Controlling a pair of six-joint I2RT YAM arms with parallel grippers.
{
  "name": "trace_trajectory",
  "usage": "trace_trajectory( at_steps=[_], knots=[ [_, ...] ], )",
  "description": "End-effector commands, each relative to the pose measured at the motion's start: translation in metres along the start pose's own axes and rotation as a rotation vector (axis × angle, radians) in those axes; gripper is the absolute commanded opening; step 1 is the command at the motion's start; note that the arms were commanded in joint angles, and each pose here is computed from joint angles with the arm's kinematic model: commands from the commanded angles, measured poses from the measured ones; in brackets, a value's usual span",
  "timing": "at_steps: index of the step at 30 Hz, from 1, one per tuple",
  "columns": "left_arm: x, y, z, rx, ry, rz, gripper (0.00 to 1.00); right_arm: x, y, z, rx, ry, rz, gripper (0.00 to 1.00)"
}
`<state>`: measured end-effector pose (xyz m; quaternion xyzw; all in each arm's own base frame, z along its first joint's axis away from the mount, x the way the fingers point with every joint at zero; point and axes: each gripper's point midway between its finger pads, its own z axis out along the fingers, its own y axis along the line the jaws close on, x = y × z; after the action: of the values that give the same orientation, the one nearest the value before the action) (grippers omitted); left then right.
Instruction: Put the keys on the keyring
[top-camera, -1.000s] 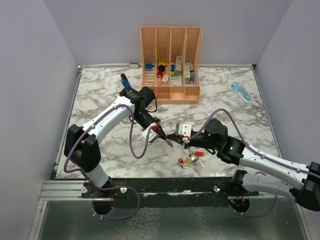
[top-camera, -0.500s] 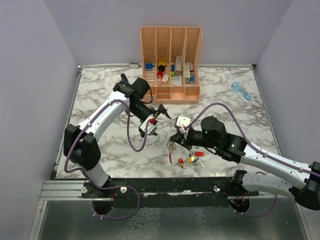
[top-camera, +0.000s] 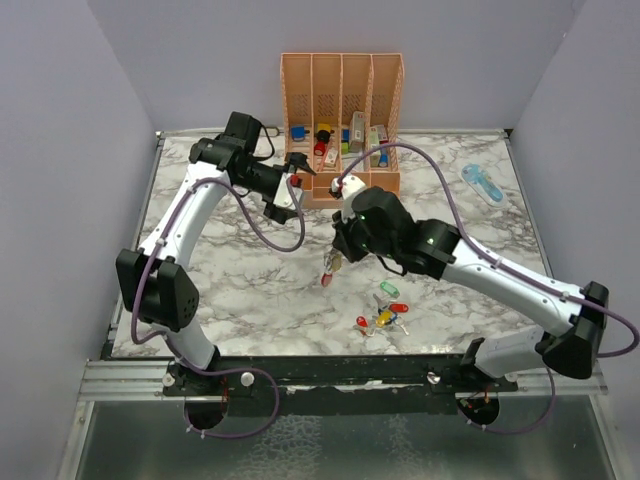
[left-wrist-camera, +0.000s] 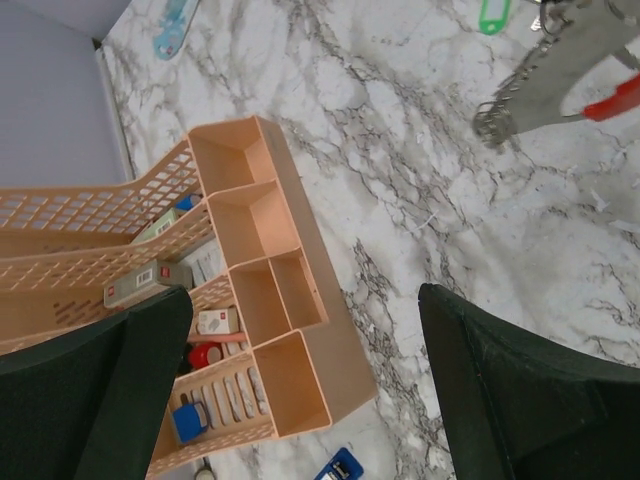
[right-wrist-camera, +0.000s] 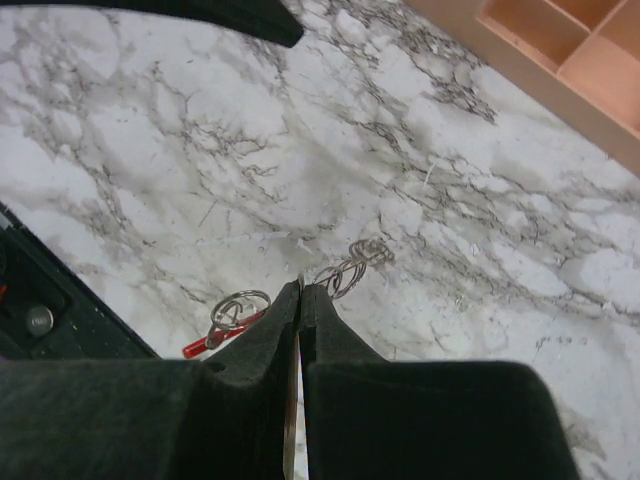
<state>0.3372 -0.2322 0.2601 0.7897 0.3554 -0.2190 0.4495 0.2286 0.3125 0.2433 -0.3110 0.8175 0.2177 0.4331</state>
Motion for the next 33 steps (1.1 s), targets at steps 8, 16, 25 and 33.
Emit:
trace_trajectory(
  at_steps=[8, 16, 25, 33],
  knots=[
    [-0.041, 0.028, -0.026, -0.303, -0.041, -0.345, 0.99, -0.004, -0.039, 0.001, 0.306, 0.162, 0.396, 0.01],
    [-0.065, -0.002, -0.023, -0.285, -0.062, -0.609, 0.99, -0.022, -0.051, 0.021, 0.251, 0.052, 0.8, 0.01],
    [-0.071, -0.029, 0.023, -0.194, -0.128, -0.717, 0.99, -0.044, -0.055, 0.021, 0.262, -0.05, 1.119, 0.01],
    [-0.048, -0.033, 0.038, -0.252, -0.069, -0.749, 0.98, -0.025, -0.053, 0.017, 0.332, -0.001, 1.435, 0.01]
  ],
)
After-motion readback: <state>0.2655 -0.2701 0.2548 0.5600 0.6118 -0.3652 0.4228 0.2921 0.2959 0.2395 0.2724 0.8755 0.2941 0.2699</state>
